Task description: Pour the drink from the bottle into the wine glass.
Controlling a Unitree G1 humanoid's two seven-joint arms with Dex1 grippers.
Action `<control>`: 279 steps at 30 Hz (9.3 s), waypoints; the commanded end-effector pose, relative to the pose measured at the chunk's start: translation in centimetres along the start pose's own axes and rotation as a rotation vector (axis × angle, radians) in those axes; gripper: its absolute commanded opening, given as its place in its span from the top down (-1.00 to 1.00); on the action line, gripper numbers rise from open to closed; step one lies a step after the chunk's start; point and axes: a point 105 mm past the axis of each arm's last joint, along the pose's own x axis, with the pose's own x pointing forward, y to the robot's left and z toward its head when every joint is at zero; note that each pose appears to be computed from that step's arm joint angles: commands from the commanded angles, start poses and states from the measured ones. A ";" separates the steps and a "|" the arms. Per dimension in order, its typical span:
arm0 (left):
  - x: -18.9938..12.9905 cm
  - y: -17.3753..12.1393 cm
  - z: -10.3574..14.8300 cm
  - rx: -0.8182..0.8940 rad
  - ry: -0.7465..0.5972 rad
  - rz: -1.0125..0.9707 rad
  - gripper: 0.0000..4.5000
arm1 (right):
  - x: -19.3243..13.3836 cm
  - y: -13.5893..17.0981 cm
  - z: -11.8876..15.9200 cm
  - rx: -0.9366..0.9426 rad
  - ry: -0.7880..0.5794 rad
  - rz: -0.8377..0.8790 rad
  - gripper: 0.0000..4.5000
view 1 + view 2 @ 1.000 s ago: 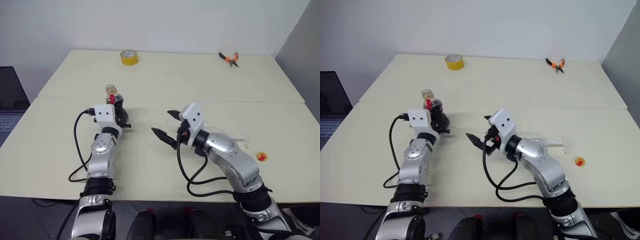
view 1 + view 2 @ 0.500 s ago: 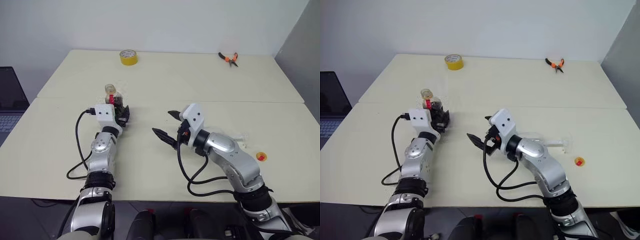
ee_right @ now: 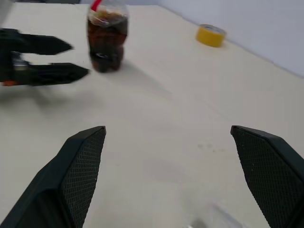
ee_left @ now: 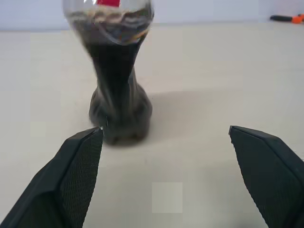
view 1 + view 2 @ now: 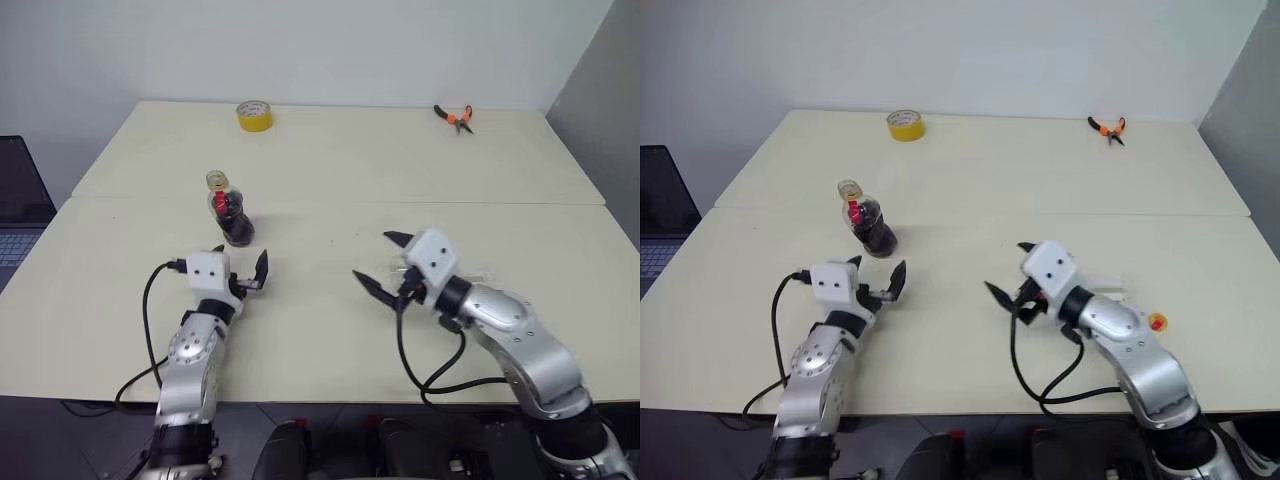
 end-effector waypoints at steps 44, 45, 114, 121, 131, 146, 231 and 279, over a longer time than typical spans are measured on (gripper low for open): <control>1.0 -9.9 5.5 0.125 -0.091 -0.699 -0.99 | -2.2 -7.4 -9.2 -0.995 0.508 -0.238 -1.00; 1.0 -9.9 5.5 0.125 -0.092 -0.700 -0.99 | -1.9 -7.9 -9.4 -1.004 0.513 -0.248 -1.00; -2.3 -2.7 12.4 0.148 -0.102 -0.857 -1.00 | 9.8 1.0 -7.1 0.274 -0.221 -0.097 0.94; -2.1 -3.1 12.8 0.167 -0.112 -0.857 -1.00 | 9.9 1.2 -6.9 0.282 -0.222 -0.087 0.07; -2.1 -3.6 12.9 0.171 -0.124 -0.866 -1.00 | 10.0 1.1 -6.6 0.276 -0.230 -0.088 -0.98; -2.0 -3.8 13.6 0.167 -0.149 -0.872 -1.00 | 8.8 1.0 -6.8 0.281 -0.221 -0.068 -0.98; 8.3 3.6 5.2 -0.015 -0.136 0.085 -0.07 | -1.5 4.1 1.5 0.253 -0.190 0.241 -1.00; 9.8 -6.4 16.4 0.612 -0.472 -0.327 0.67 | -2.7 1.0 6.1 0.237 -0.369 0.051 -1.00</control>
